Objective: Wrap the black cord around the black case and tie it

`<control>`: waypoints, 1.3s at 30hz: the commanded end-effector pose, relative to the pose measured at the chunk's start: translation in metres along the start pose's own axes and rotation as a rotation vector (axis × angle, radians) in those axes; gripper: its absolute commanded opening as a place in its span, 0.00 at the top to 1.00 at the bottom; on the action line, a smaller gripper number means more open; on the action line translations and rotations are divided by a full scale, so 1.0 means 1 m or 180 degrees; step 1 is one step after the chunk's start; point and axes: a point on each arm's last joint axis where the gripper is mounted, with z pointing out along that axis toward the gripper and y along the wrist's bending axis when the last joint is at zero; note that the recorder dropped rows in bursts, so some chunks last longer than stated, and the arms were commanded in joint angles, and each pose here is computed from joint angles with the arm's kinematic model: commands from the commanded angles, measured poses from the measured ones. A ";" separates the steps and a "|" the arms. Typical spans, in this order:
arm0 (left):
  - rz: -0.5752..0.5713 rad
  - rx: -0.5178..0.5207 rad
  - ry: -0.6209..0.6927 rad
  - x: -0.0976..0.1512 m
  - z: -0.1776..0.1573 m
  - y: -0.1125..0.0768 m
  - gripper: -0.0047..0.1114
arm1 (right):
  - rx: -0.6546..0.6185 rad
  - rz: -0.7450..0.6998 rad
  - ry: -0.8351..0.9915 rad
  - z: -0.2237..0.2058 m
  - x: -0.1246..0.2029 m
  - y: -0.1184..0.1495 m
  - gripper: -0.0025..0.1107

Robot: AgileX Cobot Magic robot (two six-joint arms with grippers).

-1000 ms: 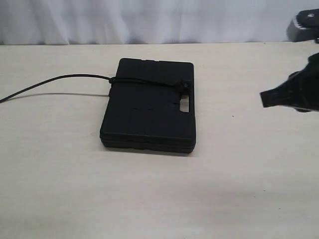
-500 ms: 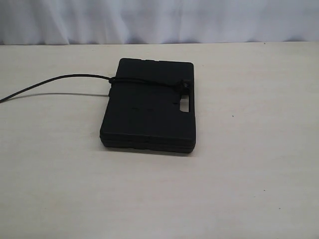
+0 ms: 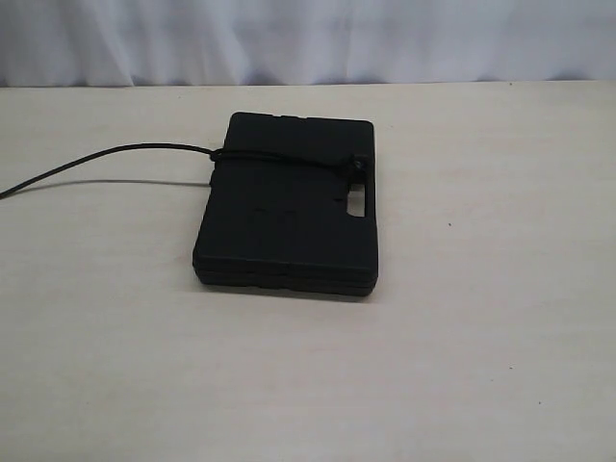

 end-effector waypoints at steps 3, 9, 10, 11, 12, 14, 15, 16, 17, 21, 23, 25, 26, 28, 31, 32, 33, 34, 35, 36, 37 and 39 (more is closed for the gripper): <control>0.1309 0.0058 0.0329 0.015 0.000 0.000 0.96 | 0.0062 0.0132 -0.0361 -0.017 0.000 -0.001 0.94; 0.2440 0.0310 0.0404 0.058 -0.030 -0.005 0.96 | 0.0204 0.0622 -0.0564 -0.038 0.037 -0.002 0.94; 0.2462 0.0358 0.0360 0.066 -0.036 -0.006 0.96 | 0.0220 0.0684 -0.0529 -0.040 0.045 -0.002 0.94; 0.2499 0.0422 0.0359 0.075 -0.041 -0.007 0.96 | 0.0234 0.0730 -0.0477 -0.042 0.053 -0.002 0.94; 0.2585 0.0467 0.0321 0.083 -0.047 -0.008 0.96 | 0.0248 0.0783 -0.0468 -0.043 0.058 -0.002 0.94; 0.3158 0.0454 0.0249 0.103 -0.063 -0.005 0.96 | 0.0191 0.0884 -0.0155 -0.045 0.067 0.001 0.94; 0.3472 0.0416 0.0243 0.118 -0.070 -0.002 0.96 | 0.0142 0.0872 -0.0024 -0.047 0.071 0.003 0.94; 0.3596 0.0383 0.0228 0.126 -0.072 0.000 0.96 | 0.0125 0.0873 0.0040 -0.048 0.072 0.003 0.94; 0.3695 0.0422 0.0379 0.142 -0.070 0.002 0.96 | 0.0096 0.0876 0.0086 -0.050 0.074 0.005 0.94; 0.3785 0.0350 0.0684 0.154 -0.070 0.007 0.96 | 0.0054 0.0457 0.0006 -0.055 0.073 0.006 0.94; 0.3775 0.0260 0.0739 0.154 -0.070 0.009 0.96 | 0.0048 0.0271 0.0007 -0.055 0.073 0.006 0.94; 0.3765 0.0219 0.0760 0.154 -0.070 0.010 0.96 | 0.0049 0.0278 -0.0008 -0.055 0.072 0.006 0.94; 0.3765 0.0219 0.0760 0.154 -0.070 0.010 0.96 | 0.0051 0.0330 -0.0008 -0.055 0.072 0.006 0.94; 0.3765 0.0219 0.0760 0.154 -0.070 0.010 0.96 | 0.0043 0.0331 -0.0003 -0.055 0.073 0.006 0.94; 0.3716 0.0248 0.0792 0.156 -0.071 0.009 0.96 | 0.0011 0.0335 0.0003 -0.055 0.073 0.006 0.94; 0.3708 0.0302 0.0852 0.158 -0.071 0.009 0.96 | 0.0005 0.0336 0.0002 -0.055 0.073 0.006 0.94; 0.3705 0.0323 0.0875 0.158 -0.071 0.009 0.96 | 0.0005 0.0336 0.0002 -0.055 0.073 0.006 0.94; 0.3705 0.0329 0.0881 0.159 -0.071 0.009 0.96 | 0.0005 0.0336 0.0002 -0.055 0.073 0.006 0.94; 0.3705 0.0329 0.0881 0.159 -0.071 0.009 0.96 | 0.0005 0.0336 0.0002 -0.055 0.073 0.006 0.94; 0.3705 0.0329 0.0881 0.159 -0.071 0.009 0.96 | 0.0005 0.0336 0.0002 -0.055 0.073 0.006 0.94; 0.3705 0.0324 0.0876 0.158 -0.071 0.009 0.96 | 0.0005 0.0336 0.0002 -0.055 0.073 0.006 0.94; 0.3708 0.0305 0.0855 0.158 -0.071 0.009 0.96 | 0.0005 0.0336 0.0002 -0.055 0.073 0.006 0.94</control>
